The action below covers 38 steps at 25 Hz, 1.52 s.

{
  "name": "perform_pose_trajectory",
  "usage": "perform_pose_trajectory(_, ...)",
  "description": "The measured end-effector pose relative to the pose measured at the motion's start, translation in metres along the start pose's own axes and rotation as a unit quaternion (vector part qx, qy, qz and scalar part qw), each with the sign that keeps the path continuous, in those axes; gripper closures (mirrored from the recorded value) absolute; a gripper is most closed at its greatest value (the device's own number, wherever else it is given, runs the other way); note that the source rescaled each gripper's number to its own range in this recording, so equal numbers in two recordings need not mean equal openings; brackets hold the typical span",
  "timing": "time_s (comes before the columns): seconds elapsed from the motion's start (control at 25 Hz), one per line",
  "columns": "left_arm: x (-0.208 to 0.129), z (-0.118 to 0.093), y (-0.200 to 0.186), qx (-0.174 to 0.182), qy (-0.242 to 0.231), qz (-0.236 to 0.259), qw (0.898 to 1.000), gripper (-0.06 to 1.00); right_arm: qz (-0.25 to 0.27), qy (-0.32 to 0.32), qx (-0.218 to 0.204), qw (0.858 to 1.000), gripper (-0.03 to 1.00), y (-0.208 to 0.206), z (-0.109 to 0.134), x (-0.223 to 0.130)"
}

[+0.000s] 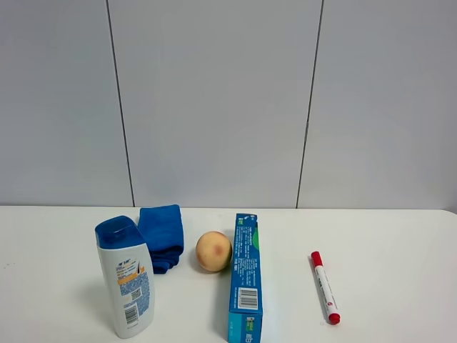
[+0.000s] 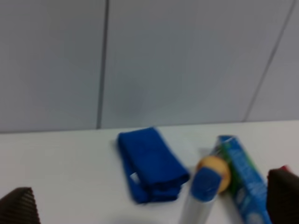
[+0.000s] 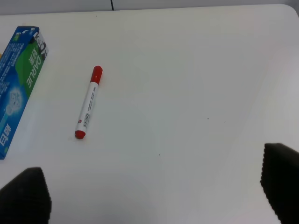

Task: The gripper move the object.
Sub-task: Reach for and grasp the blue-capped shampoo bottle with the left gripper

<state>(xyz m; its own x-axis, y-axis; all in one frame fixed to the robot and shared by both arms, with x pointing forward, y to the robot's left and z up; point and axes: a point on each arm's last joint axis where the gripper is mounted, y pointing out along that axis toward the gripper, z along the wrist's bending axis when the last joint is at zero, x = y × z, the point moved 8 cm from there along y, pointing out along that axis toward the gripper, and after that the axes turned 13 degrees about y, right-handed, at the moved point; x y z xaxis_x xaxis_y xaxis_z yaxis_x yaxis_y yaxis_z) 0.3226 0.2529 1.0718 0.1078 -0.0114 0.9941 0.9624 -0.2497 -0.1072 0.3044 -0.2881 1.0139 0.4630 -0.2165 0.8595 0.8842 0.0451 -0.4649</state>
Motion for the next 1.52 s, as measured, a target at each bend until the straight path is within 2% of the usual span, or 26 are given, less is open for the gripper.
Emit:
perform_pose_trajectory(0.08, -0.003, -0.008, 0.008, -0.032, -0.004, -0.001, 0.999, -0.06, 0.000, 0.000, 0.000, 1.000, -0.03, 0.000, 0.000, 0.000)
perform_pose_trajectory(0.16, -0.013, -0.015, 0.018, -0.062, 0.013, 0.012, 0.998, -0.06, 0.000, 0.000, 0.000, 1.000, -0.03, 0.000, 0.000, 0.000)
perform_pose_trajectory(0.32, -0.028, -0.021, 0.031, -0.097, 0.085, 0.024, 0.991, -0.06, 0.000, 0.000, 0.000, 1.000, -0.03, 0.000, 0.000, 0.000)
perform_pose_trajectory(0.48, -0.027, -0.015, 0.040, -0.088, 0.114, 0.023, 0.989, -0.06, 0.000, 0.000, 0.000, 1.000, -0.03, 0.000, 0.000, 0.000)
perform_pose_trajectory(0.8, -0.036, -0.007, 0.058, -0.089, 0.116, 0.067, 0.987, -0.06, 0.000, 0.000, 0.000, 1.000, -0.03, 0.000, 0.000, 0.000)
perform_pose_trajectory(1.04, -0.034, -0.005, 0.074, -0.098, 0.115, 0.067, 0.986, -0.06, 0.000, 0.000, 0.000, 1.000, -0.03, 0.000, 0.000, 0.000)
perform_pose_trajectory(1.12, -0.035, -0.002, 0.077, -0.093, 0.116, 0.071, 0.986, -0.06, 0.000, 0.000, 0.000, 1.000, -0.03, 0.000, 0.000, 0.000)
perform_pose_trajectory(1.24, -0.049, 0.014, 0.078, -0.057, 0.149, 0.118, 0.980, -0.06, 0.000, 0.000, 0.000, 1.000, -0.03, 0.000, 0.000, 0.000)
perform_pose_trajectory(1.4, -0.054, 0.031, 0.078, -0.007, 0.118, 0.140, 0.983, -0.06, 0.000, 0.000, 0.000, 1.000, -0.03, 0.000, 0.000, 0.000)
perform_pose_trajectory(1.52, -0.057, 0.038, 0.077, 0.013, 0.112, 0.154, 0.982, -0.06, 0.000, 0.000, 0.000, 1.000, -0.03, 0.000, 0.000, 0.000)
